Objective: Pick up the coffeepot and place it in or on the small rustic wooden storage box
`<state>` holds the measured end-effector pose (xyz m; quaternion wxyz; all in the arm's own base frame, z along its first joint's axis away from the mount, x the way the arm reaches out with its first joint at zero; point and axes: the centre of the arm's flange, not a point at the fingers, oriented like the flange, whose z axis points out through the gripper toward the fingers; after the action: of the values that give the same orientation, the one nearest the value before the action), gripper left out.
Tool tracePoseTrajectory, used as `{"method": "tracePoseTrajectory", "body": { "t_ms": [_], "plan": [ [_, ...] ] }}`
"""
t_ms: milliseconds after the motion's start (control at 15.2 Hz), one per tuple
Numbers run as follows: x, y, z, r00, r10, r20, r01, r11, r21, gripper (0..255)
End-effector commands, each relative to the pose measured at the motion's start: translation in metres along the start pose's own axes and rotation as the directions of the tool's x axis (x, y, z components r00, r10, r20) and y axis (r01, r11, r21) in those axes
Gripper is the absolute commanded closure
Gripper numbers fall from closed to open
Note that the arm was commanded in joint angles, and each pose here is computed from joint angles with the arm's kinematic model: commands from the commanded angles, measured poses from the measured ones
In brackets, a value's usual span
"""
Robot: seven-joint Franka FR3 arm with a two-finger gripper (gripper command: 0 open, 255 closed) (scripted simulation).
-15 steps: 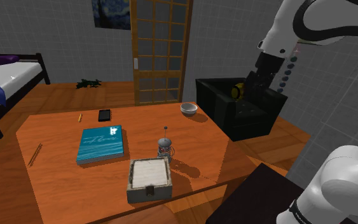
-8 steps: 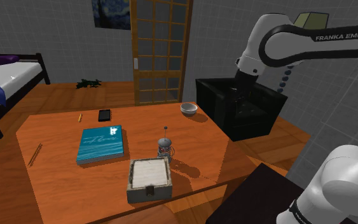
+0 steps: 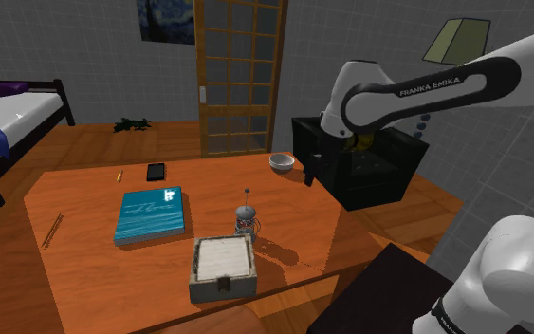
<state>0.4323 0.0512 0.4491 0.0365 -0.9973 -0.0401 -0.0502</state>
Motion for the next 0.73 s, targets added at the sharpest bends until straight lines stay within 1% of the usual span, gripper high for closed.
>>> {"method": "tracePoseTrajectory", "body": {
  "t_ms": [0,660],
  "plan": [
    [0.015,-0.004,0.021,1.000,-0.020,-0.001,0.020,1.000,-0.003,0],
    [0.083,-0.025,0.132,0.993,-0.114,0.002,0.114,0.993,-0.015,0]
  ]
}}
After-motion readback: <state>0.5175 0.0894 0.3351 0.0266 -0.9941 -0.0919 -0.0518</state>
